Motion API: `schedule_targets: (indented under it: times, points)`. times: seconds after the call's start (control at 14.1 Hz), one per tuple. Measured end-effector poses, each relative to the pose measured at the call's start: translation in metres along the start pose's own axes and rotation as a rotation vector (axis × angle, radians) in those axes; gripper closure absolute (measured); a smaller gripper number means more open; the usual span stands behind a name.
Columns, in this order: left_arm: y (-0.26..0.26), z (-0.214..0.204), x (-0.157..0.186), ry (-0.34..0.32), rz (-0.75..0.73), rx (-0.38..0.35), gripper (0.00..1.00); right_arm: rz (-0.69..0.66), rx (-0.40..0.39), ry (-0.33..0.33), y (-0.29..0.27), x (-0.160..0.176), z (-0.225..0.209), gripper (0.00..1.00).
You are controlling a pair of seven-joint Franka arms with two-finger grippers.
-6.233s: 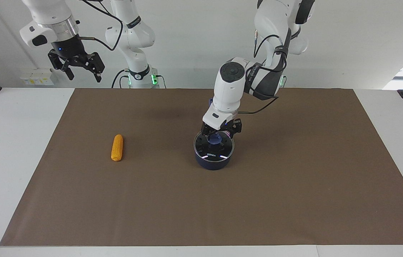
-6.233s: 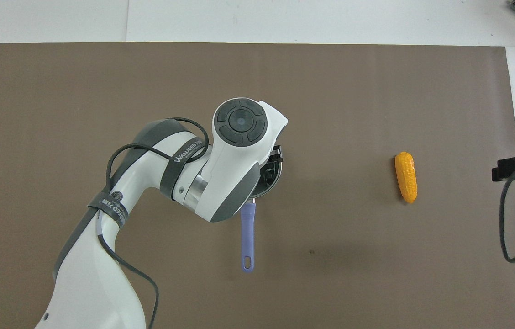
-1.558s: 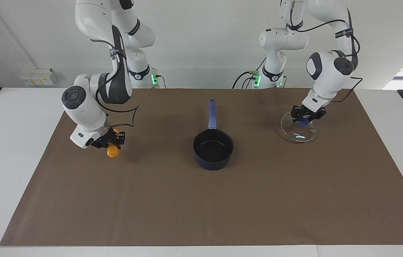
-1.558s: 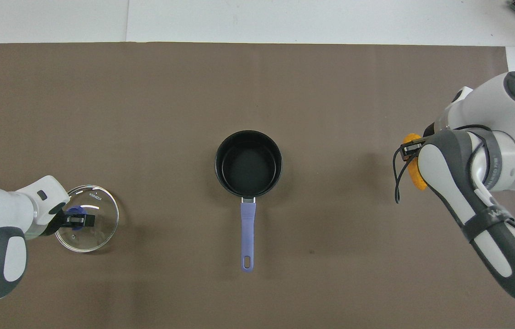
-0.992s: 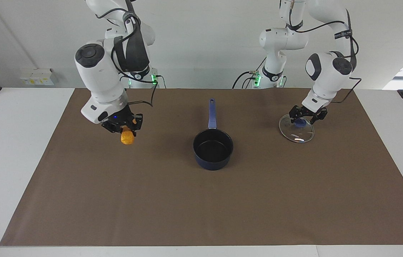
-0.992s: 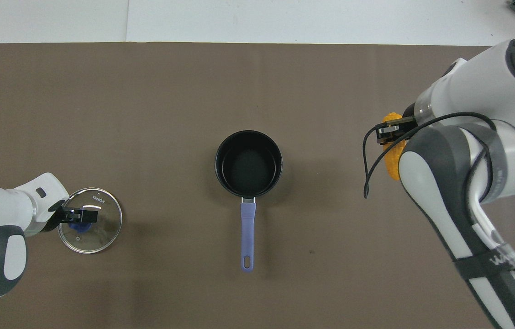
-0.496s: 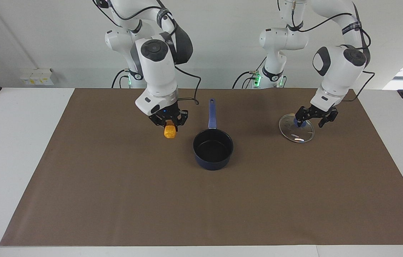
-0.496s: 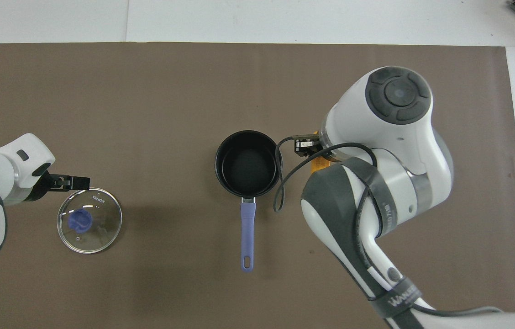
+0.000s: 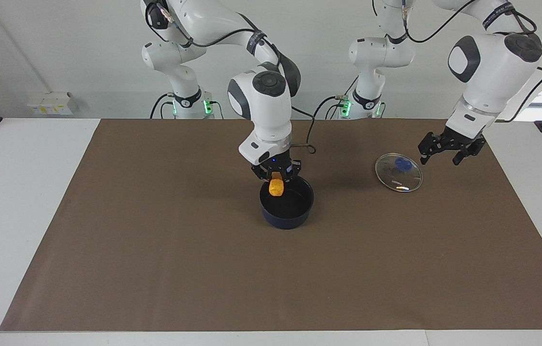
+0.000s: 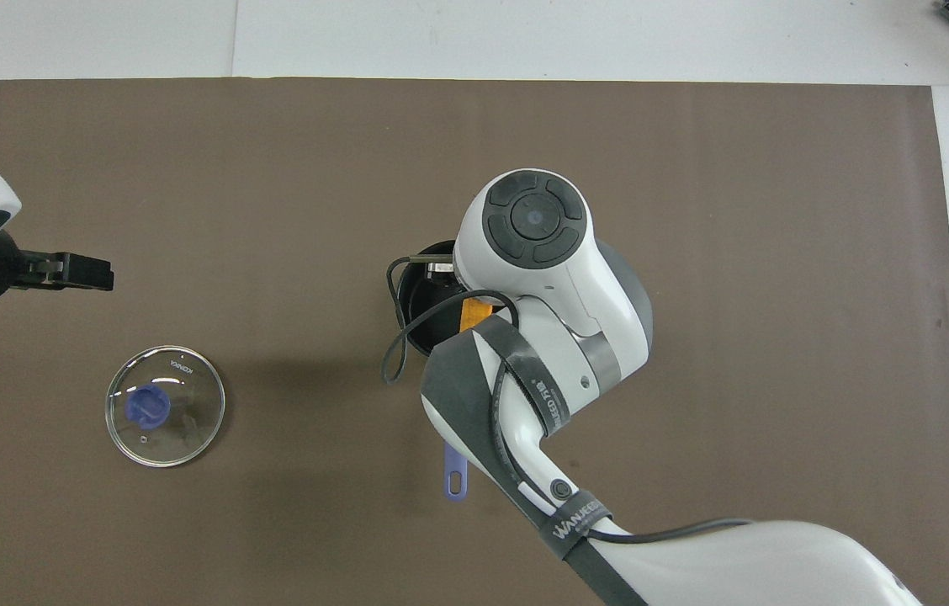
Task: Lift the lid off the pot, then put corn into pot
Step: 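Release the lid with the left gripper while the right gripper carries corn, then lower the corn into the saucepan and open the right gripper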
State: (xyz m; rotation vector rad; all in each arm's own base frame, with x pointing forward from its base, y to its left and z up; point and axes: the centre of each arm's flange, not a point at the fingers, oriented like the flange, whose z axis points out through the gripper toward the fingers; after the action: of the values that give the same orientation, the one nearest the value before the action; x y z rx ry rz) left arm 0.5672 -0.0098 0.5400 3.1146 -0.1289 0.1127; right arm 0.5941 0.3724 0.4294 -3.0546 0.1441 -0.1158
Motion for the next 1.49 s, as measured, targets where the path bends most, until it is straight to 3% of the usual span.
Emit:
schedule_targets:
  times: [0.28, 0.5, 0.99, 1.49]
  points:
    - [-0.047, -0.020, 0.027, -0.032, -0.005, 0.011, 0.00, -0.012, 0.006, 0.001, -0.018, 0.010, 0.033, 0.63]
    - [-0.076, -0.021, 0.026, -0.058, -0.024, 0.006, 0.00, -0.044, -0.005, -0.015, -0.023, 0.005, 0.051, 0.63]
    - [-0.043, -0.059, 0.022, -0.069, -0.057, -0.009, 0.00, -0.117, -0.026, -0.047, -0.017, -0.006, 0.079, 0.63]
    - [-0.027, -0.097, -0.017, -0.118, -0.035, 0.003, 0.00, -0.130, -0.020, -0.041, -0.017, -0.010, 0.089, 0.63]
